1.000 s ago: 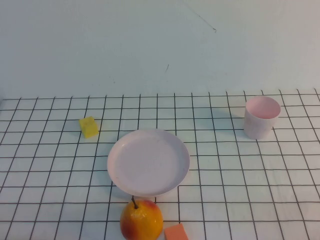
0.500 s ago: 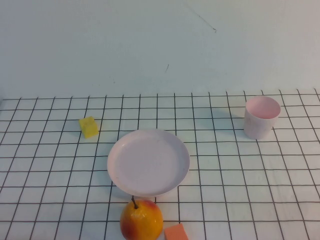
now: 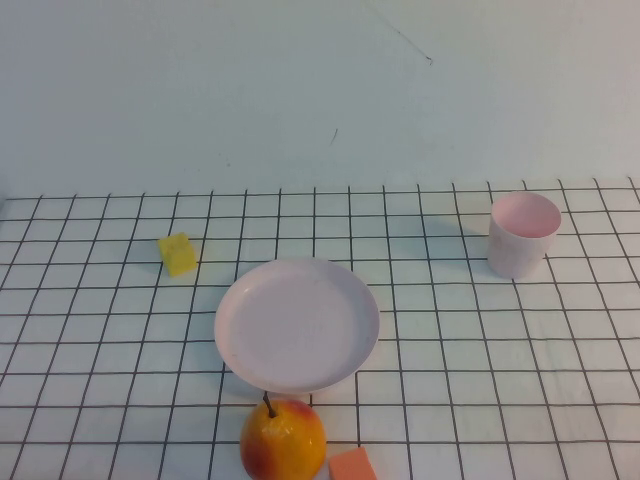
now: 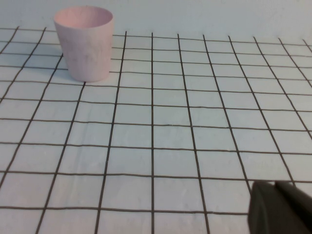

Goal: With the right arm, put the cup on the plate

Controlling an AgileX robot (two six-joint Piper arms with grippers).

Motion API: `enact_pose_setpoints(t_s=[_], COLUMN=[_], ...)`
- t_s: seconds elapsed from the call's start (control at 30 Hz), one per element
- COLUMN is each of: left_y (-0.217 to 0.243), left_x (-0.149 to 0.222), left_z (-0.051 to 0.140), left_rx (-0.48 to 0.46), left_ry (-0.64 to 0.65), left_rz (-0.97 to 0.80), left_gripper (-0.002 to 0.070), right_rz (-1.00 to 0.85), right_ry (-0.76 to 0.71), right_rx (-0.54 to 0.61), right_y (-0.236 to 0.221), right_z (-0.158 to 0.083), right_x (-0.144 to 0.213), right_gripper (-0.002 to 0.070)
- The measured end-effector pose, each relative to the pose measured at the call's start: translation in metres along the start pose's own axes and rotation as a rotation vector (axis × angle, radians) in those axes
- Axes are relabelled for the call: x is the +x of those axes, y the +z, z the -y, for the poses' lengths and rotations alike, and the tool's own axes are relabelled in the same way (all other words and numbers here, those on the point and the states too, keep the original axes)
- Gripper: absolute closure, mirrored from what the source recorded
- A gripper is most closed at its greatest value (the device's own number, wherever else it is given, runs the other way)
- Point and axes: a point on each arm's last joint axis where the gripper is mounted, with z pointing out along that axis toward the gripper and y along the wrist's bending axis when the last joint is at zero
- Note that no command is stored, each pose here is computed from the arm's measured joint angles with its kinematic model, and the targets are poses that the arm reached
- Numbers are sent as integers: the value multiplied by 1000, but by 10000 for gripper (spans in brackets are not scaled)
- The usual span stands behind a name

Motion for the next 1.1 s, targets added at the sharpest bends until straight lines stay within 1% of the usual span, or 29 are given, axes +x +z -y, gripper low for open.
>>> enact_pose_setpoints(t_s=[0.63, 0.83, 1.1], left_y=[0, 0, 0], left_x=[0, 0, 0], left_z=[0, 0, 0], left_rx=[0, 0, 0], left_ry=[0, 0, 0], left_rz=[0, 0, 0], left_gripper=[678, 678, 678], right_rz=[17, 130, 365], right_ry=[0, 0, -11], right_rx=[1, 11, 32], right_y=[0, -1, -6], right_z=[0, 1, 3], right_x=[-2, -12, -32], right_gripper=[678, 678, 678])
